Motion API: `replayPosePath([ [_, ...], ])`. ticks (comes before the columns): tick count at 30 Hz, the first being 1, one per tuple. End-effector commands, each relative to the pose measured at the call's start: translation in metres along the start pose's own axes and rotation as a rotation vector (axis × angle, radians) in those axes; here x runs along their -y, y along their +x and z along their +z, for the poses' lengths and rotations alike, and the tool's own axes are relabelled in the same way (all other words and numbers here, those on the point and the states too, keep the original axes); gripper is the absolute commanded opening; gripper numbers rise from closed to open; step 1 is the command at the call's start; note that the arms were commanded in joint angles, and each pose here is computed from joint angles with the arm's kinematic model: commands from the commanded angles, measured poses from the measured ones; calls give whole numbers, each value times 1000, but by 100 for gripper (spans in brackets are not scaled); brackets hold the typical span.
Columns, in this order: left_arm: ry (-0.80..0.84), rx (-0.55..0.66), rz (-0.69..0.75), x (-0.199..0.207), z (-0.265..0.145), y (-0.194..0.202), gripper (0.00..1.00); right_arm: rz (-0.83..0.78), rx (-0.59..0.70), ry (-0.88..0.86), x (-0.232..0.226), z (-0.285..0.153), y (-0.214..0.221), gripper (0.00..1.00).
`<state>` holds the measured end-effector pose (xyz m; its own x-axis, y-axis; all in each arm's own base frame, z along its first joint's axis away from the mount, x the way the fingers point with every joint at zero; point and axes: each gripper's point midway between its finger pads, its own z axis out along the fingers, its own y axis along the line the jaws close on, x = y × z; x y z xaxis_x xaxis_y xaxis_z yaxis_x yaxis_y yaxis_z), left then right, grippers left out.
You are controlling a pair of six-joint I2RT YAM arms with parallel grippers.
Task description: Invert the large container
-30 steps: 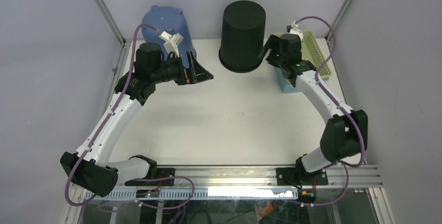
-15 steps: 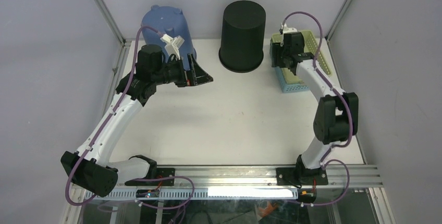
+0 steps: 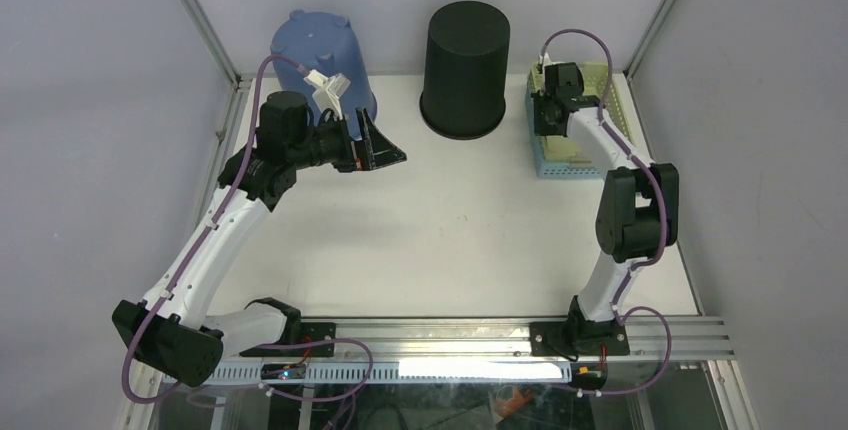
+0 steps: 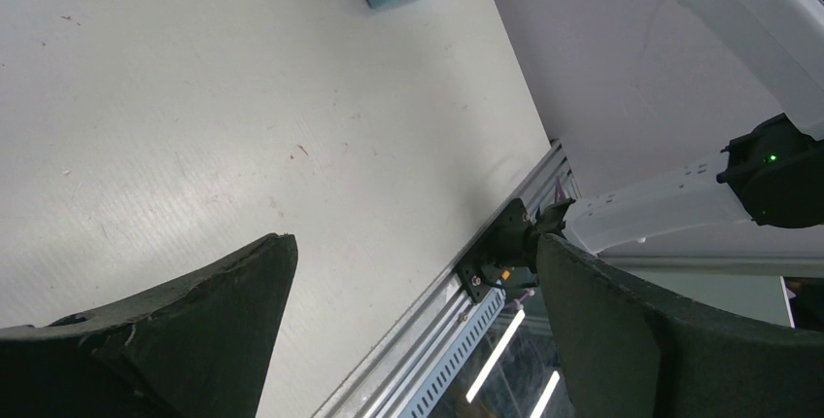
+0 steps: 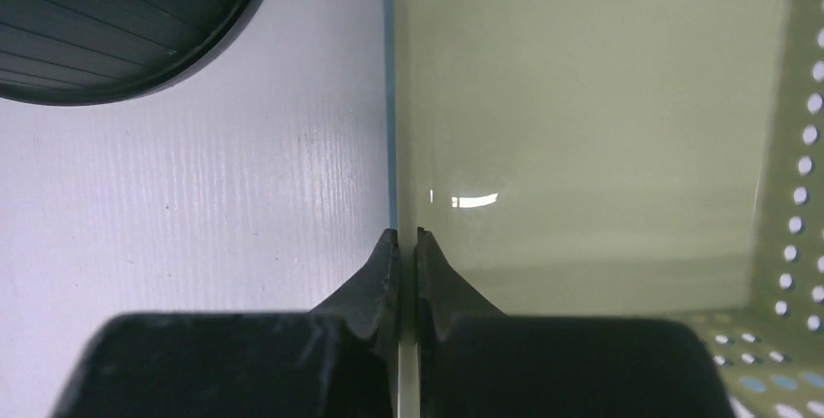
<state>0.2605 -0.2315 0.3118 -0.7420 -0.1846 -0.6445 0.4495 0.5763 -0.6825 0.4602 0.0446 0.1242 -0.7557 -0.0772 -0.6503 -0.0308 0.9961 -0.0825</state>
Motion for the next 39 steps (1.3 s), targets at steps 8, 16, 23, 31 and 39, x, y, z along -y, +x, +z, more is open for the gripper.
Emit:
replayPosePath([
  [8,20,29,28,3,-2,-7,99,64,278,52,34,-93,-77,0],
  [16,21,24,26,0,3,-8,99,98,420,12,35,-163,-111,0],
  [23,22,37,41,5,0,-14,99,143,408,-197,3,-214,-96,0],
  [31,60,147,118,45,-24,-56,99,333,389,-379,-20,-292,-21,0],
  [39,121,277,161,83,-44,-95,99,292,169,-976,-108,-345,53,0],
])
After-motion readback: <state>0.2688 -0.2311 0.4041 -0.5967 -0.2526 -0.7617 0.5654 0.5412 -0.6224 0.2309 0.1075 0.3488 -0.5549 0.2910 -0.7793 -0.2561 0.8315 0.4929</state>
